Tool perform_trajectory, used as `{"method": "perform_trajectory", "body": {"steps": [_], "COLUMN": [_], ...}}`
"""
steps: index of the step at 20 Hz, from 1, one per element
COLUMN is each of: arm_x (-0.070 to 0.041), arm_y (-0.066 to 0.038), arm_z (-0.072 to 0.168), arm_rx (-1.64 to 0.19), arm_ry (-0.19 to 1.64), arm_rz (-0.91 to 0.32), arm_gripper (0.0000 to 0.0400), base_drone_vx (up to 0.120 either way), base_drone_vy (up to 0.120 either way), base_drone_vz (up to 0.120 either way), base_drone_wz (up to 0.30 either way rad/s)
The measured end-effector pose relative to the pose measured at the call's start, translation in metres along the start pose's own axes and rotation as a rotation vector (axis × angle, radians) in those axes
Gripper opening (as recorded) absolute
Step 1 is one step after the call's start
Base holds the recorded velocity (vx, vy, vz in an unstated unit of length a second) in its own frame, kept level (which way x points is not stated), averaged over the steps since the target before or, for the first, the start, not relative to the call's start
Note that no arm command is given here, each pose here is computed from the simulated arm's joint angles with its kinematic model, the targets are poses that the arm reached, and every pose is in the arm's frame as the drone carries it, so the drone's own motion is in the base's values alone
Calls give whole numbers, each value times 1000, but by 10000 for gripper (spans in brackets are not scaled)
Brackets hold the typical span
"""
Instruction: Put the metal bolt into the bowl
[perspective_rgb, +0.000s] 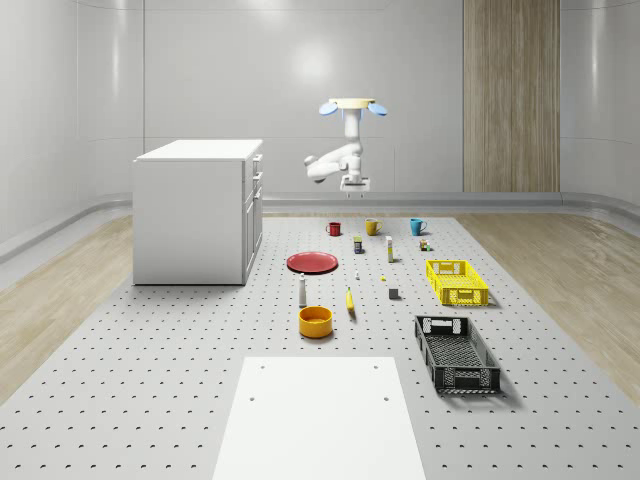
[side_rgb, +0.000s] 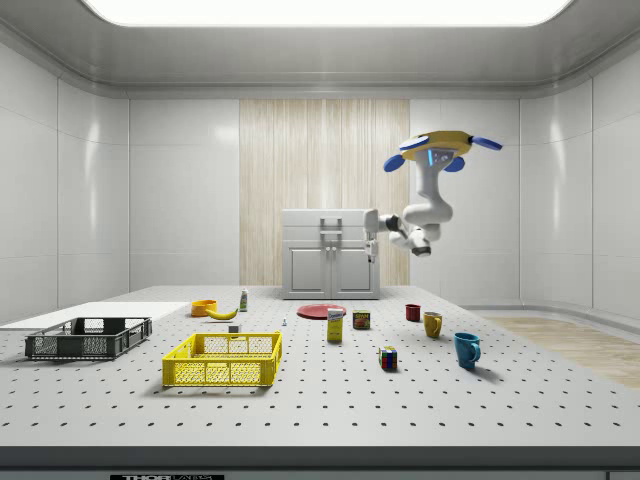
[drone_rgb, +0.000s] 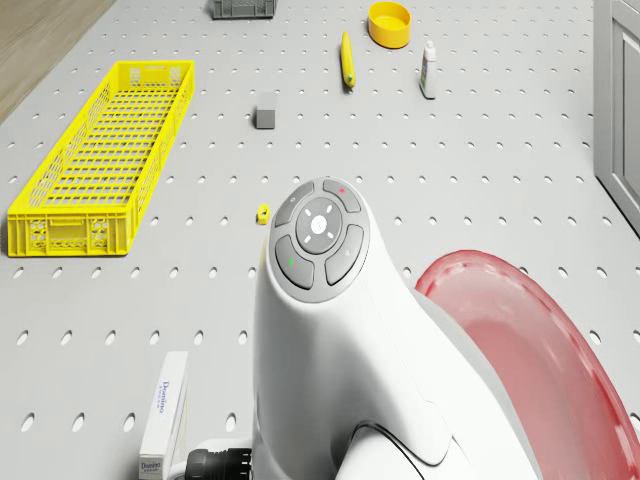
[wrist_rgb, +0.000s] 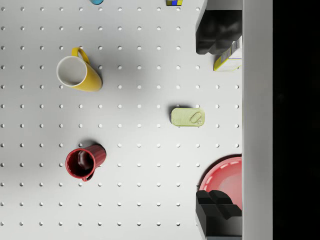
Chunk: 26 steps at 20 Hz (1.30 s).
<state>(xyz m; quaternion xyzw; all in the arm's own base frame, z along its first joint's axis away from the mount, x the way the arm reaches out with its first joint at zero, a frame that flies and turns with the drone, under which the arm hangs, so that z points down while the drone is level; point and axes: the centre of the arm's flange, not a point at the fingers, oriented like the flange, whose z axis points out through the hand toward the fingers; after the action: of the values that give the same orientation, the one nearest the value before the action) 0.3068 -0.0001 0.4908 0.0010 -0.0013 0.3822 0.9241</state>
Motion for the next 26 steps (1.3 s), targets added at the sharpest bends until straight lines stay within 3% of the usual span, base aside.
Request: {"method": "perform_trajectory", "body": {"steps": [5, 26], "arm_x": [0, 0], "arm_y": [0, 0], "arm_z": [0, 0], "arm_rx": [-1, -1], "arm_ry": [1, 1], "arm_rz": [0, 0], "arm_gripper": [400, 400], "base_drone_vx": [120, 120], "base_drone_vy": [-72, 0], "base_drone_vz": [-96, -114], "base_drone_wz": [0, 0]}}
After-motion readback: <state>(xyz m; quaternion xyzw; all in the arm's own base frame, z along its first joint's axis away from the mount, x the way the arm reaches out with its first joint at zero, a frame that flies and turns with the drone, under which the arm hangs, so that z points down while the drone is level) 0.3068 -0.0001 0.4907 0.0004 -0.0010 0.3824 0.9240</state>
